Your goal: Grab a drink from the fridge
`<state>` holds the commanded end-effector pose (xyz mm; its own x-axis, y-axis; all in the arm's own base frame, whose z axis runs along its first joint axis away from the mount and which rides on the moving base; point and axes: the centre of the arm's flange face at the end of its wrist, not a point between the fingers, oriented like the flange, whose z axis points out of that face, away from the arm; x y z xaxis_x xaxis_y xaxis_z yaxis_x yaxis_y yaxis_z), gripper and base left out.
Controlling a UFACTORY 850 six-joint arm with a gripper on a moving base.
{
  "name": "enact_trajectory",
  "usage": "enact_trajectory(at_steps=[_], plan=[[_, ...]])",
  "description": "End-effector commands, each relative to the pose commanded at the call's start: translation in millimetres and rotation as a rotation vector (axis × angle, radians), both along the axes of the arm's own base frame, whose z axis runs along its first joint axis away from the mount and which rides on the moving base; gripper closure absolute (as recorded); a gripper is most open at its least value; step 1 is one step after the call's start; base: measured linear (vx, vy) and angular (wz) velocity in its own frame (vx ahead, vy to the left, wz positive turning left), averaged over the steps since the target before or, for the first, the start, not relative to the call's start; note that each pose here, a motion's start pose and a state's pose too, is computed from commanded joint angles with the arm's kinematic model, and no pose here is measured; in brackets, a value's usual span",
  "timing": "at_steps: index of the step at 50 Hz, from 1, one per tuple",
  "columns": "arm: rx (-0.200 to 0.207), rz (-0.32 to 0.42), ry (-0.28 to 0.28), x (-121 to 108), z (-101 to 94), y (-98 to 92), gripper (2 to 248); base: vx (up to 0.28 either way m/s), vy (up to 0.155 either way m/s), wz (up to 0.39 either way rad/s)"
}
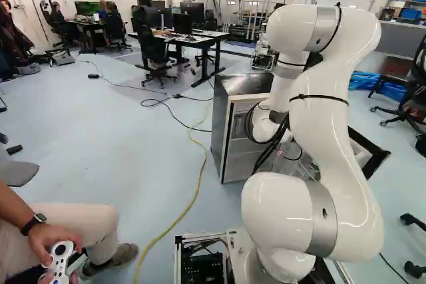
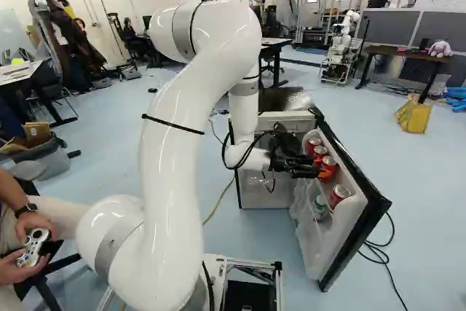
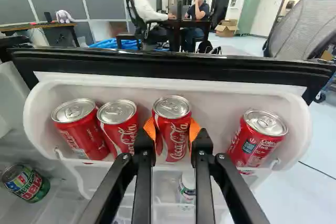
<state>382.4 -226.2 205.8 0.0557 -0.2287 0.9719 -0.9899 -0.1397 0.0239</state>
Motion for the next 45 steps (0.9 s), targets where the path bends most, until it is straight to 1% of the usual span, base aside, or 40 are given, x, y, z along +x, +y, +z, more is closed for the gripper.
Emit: enact_trajectory(at_steps=[9, 25, 45], plan=[[0.003, 0.006, 0.008, -6, 1.4, 4.8, 169, 0.0, 0.0, 0.0], [0.012, 0.025, 0.04, -26, 4.8, 20.2, 169, 0.0, 0.0, 0.0], [-0.019, 0.076, 0.075, -53, 13.1, 40.5, 169, 0.0, 0.0, 0.0]])
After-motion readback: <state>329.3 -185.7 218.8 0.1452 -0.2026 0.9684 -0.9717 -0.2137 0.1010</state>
